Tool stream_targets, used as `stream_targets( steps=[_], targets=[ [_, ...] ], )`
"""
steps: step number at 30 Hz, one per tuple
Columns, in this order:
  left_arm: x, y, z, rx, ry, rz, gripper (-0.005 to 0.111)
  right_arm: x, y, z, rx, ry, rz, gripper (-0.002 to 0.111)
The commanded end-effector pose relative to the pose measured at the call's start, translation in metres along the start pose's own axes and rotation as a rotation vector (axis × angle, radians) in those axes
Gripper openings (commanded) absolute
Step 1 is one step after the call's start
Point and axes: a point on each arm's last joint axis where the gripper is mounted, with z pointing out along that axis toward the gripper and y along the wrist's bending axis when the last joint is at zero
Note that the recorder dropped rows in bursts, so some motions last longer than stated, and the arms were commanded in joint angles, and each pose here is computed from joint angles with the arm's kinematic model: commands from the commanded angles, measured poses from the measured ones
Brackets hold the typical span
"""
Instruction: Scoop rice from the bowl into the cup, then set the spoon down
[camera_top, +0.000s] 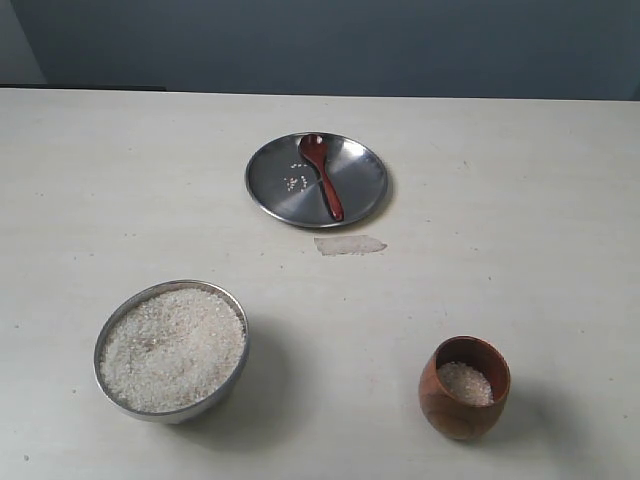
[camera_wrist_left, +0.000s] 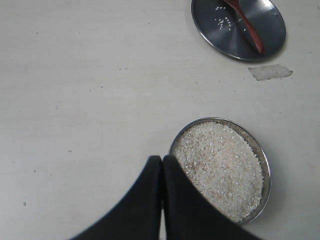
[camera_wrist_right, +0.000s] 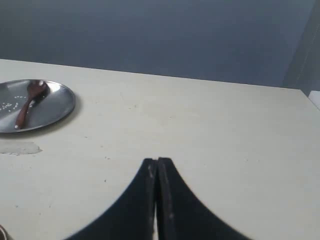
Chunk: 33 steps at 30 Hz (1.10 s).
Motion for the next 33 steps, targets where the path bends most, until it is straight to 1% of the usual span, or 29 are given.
stream_targets(
  steps=[1,3,5,7,20,33],
  targets=[
    [-0.0015,0.0005,-0.0011,-0.008,-0.010,0.004,0.000,0.0015,-0.0005,0.0003,0.009,0.000,-0.015,0.000],
    [-0.0015,0.0005,-0.0011,-0.008,-0.010,0.004,0.000,0.0013,-0.0006,0.0003,0.010,-0.002,0.007,0.000],
    [-0.0015,0.0005,-0.0011,-0.008,-0.010,0.004,0.000,0.0013,-0.0006,0.0003,0.009,-0.003,0.082,0.000],
    [-0.0015,0.0005,-0.0011,-0.008,-0.010,0.004,0.000,0.0020,-0.0012,0.0006,0.017,-0.001,0.107,0.000],
    [-0.0015,0.0005,-0.0011,-0.008,-0.010,0.004,0.000,0.0019,-0.0036,0.0006,0.043,-0.002,0.047,0.000],
    [-0.0015,0.0005,-0.0011,-0.008,-0.010,0.004,0.000,0.0019,-0.0036,0.0006,0.043,-0.002,0.046,0.000]
  ],
)
